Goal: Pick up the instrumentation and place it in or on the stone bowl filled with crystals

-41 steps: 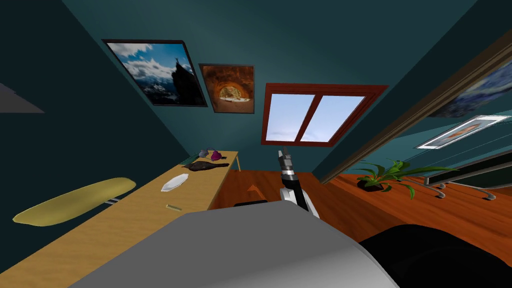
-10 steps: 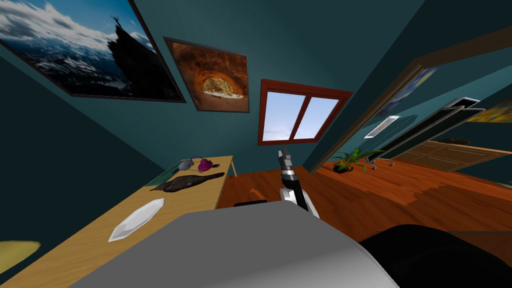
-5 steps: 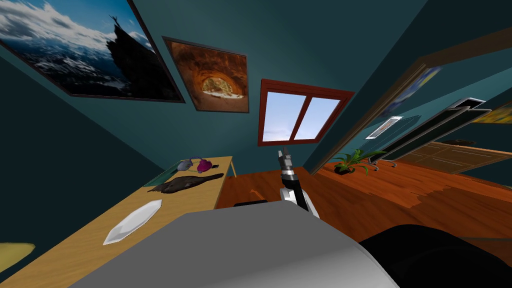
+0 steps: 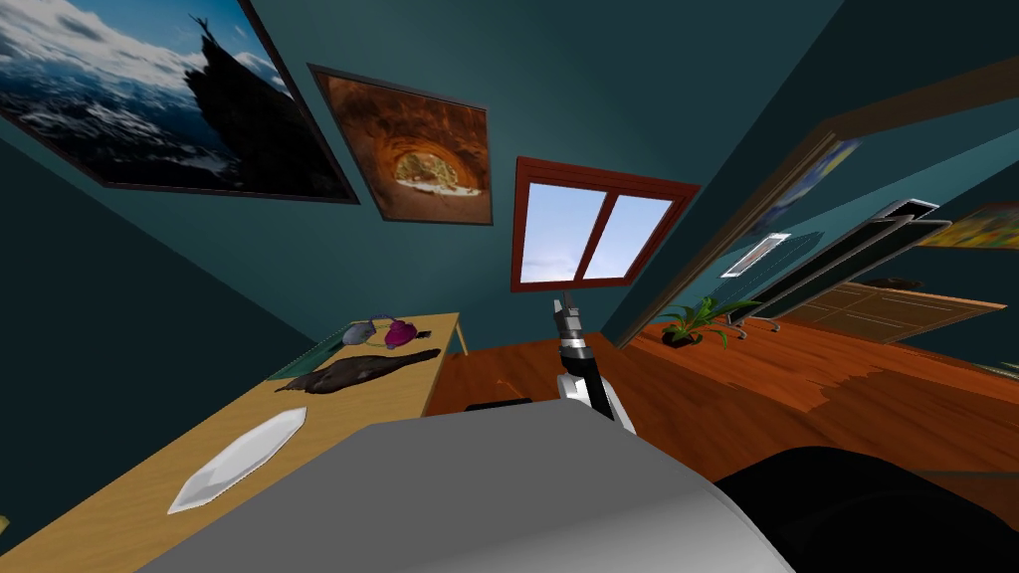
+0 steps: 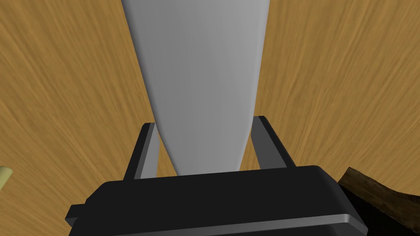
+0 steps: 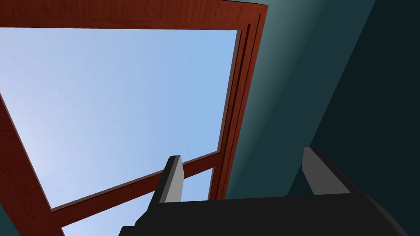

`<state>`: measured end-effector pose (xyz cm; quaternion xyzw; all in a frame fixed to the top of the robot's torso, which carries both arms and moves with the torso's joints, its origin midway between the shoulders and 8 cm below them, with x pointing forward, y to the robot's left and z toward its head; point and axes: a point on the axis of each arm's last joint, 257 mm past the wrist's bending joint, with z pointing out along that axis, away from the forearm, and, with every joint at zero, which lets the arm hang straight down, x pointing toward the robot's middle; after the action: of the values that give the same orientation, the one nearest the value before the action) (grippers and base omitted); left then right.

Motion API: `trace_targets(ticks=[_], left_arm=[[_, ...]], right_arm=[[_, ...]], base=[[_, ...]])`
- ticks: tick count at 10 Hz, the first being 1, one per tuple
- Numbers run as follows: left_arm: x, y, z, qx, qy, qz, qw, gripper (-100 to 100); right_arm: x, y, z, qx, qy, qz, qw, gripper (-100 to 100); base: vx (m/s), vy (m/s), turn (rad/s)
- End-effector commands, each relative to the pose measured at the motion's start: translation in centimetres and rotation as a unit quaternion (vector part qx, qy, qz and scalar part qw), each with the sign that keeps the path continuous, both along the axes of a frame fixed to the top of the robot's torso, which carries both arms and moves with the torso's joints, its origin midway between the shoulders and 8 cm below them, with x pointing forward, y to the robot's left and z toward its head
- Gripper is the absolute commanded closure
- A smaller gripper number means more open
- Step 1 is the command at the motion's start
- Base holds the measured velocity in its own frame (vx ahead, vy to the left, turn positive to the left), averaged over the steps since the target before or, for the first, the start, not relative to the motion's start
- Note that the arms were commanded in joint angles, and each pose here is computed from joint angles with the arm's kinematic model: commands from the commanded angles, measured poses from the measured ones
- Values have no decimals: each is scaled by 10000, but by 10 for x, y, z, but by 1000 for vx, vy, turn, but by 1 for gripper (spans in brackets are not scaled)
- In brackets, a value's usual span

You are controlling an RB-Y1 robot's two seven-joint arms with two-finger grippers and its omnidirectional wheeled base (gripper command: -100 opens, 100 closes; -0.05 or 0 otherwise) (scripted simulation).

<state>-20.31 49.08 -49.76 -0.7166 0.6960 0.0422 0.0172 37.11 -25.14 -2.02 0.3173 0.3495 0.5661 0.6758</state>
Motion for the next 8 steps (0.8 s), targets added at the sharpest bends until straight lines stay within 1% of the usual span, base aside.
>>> trace_targets(ticks=[1, 2, 3, 5, 6, 7, 8], left_arm=[[-18, 25, 17, 219, 143, -31, 9997, 100], [-29, 38, 29, 342, 225, -46, 9992, 100], [-29, 38, 29, 342, 225, -46, 9992, 100], [-49, 59, 51, 546, 369, -62, 9978, 100], [-59, 67, 61, 631, 439, -61, 9970, 100], [-59, 67, 61, 631, 439, -61, 9970, 100], [-69, 73, 70, 707, 502, -58, 9962, 100]], right_arm=[[0, 0, 0, 0, 0, 0, 10000, 0], [0, 0, 0, 0, 0, 0, 10000, 0], [0, 0, 0, 1, 0, 0, 10000, 0], [0, 0, 0, 1, -1, 0, 10000, 0], [0, 0, 0, 1, -1, 0, 10000, 0], [0, 0, 0, 1, 0, 0, 10000, 0], [0, 0, 0, 1, -1, 0, 10000, 0]], base=[[65, -94, -74], [76, -153, -71], [50, -114, -9], [23, -119, -55], [68, -201, -48], [47, -140, -3], [5, -110, -38]])
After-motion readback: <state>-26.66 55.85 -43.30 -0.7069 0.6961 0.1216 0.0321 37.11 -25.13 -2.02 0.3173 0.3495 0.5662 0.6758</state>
